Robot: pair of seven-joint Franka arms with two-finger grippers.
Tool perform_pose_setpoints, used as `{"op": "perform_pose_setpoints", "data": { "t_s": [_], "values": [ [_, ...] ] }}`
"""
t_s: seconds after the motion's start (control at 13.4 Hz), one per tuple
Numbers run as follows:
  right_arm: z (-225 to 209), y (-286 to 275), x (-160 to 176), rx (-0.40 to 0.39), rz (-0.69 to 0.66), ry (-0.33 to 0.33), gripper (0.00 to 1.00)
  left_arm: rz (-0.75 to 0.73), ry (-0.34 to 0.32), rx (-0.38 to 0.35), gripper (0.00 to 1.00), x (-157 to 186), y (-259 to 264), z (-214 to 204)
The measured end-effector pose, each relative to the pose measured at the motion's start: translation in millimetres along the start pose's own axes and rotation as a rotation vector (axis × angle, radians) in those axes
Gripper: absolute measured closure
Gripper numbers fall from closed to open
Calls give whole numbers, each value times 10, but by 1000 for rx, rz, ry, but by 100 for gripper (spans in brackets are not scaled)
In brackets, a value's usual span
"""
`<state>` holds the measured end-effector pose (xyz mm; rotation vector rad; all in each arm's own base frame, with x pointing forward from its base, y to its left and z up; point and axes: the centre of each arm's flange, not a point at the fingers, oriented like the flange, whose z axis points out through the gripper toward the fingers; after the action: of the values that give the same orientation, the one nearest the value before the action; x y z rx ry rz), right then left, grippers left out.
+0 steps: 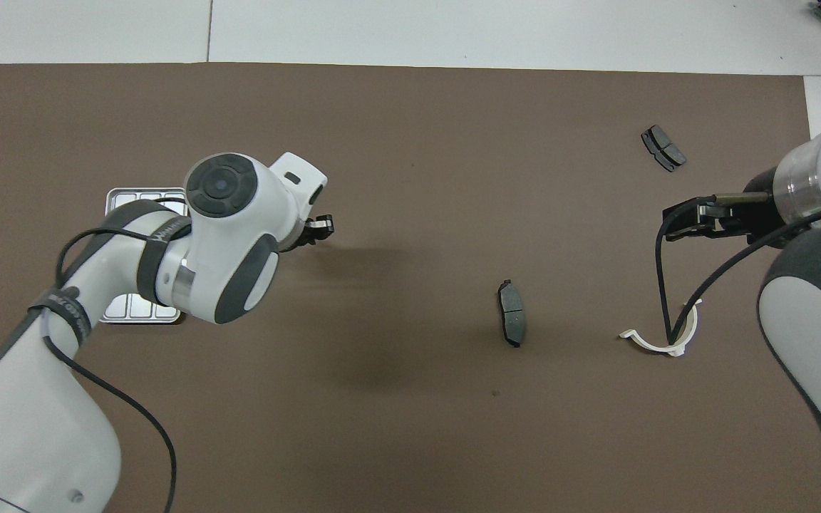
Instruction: Pick bearing gear from pile to tray
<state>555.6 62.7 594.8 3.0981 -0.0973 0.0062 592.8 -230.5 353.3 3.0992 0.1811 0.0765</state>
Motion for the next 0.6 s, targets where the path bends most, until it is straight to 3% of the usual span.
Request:
{"op": "perform_pose_setpoints", "data": {
  "t_s": [0.3, 0.6],
  "values": [
    [0, -11, -2, 0, -2, 0, 0, 87, -11, 16, 65, 466, -1195, -3],
    [0, -2, 0, 0, 0, 0, 0, 193, -59, 23, 65, 504, -1933, 164]
  ]
}}
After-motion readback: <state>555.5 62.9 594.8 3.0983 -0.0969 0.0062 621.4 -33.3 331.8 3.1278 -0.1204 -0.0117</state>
